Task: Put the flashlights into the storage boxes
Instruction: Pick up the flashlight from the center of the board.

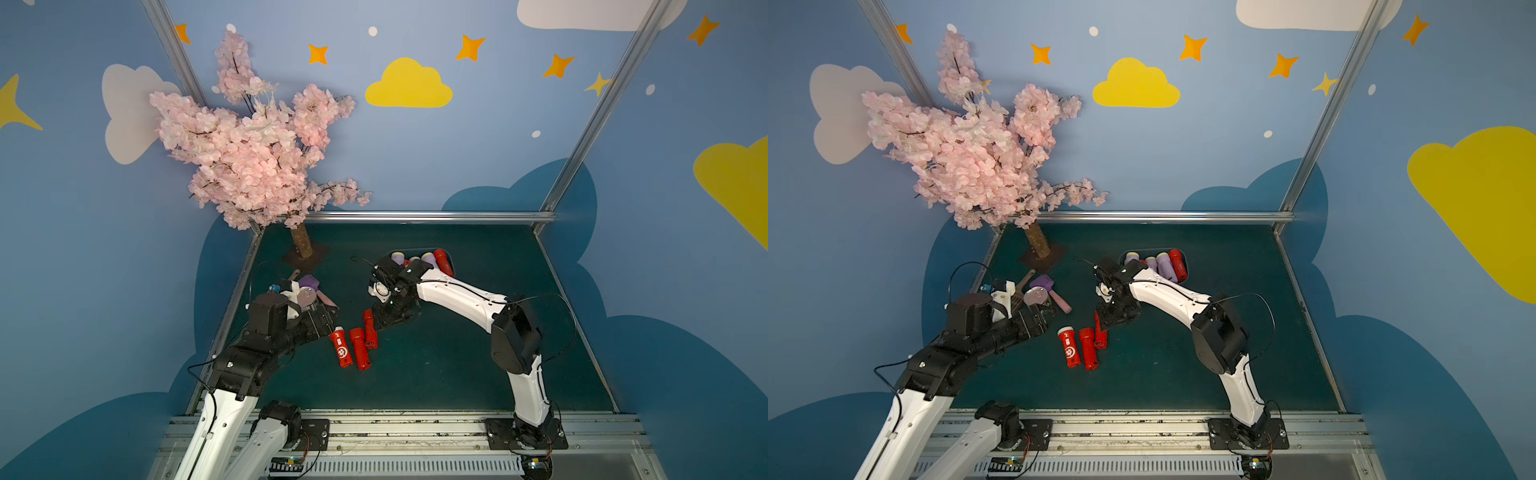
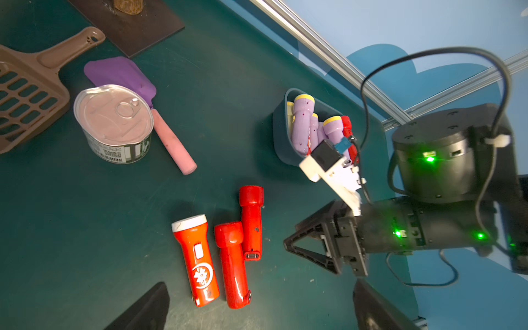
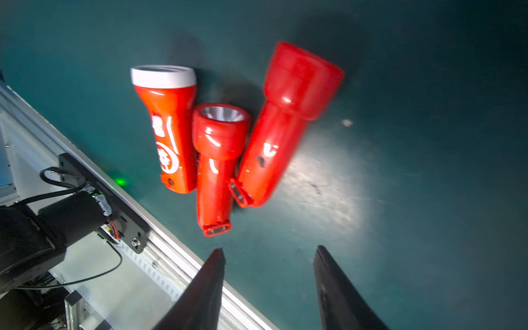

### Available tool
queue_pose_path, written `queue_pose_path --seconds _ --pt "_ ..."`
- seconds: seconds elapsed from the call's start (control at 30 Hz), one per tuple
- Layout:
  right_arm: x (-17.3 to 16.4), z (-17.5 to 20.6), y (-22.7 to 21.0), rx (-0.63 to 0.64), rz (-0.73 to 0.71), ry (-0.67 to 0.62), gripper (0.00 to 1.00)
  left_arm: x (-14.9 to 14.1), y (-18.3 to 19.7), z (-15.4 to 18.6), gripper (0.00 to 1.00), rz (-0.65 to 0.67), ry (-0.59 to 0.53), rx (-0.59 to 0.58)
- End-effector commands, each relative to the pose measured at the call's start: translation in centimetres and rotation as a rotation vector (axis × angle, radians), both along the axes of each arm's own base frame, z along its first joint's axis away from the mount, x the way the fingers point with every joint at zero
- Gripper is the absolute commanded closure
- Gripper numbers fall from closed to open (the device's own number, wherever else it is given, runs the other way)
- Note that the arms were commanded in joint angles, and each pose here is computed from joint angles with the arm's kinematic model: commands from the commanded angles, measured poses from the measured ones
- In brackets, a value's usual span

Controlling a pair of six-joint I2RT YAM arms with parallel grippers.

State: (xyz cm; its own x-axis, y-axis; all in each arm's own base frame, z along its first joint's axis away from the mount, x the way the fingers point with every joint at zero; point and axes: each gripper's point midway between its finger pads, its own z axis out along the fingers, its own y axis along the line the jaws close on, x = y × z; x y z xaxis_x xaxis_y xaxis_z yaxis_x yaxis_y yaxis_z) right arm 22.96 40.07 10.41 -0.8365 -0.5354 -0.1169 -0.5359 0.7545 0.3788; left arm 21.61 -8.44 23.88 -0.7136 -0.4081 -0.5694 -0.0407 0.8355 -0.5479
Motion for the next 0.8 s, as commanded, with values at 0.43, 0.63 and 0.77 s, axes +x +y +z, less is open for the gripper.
queue_pose_path --seconds 0.43,0.63,0.77 --pt "-0.6 -5.5 1.3 -0.087 0.005 0.034 0.49 -1.9 0.1 1.0 0.01 -0.037 0.018 0.025" --pt "-0.4 -6.8 1.9 -0.089 0.008 0.055 0.49 -1.6 0.1 1.1 0.01 -0.041 0.012 0.036" --pt "-0.1 -7.2 2.3 -0.09 0.013 0.062 0.49 -1.3 0.1 1.1 0.01 -0.043 0.013 0.041"
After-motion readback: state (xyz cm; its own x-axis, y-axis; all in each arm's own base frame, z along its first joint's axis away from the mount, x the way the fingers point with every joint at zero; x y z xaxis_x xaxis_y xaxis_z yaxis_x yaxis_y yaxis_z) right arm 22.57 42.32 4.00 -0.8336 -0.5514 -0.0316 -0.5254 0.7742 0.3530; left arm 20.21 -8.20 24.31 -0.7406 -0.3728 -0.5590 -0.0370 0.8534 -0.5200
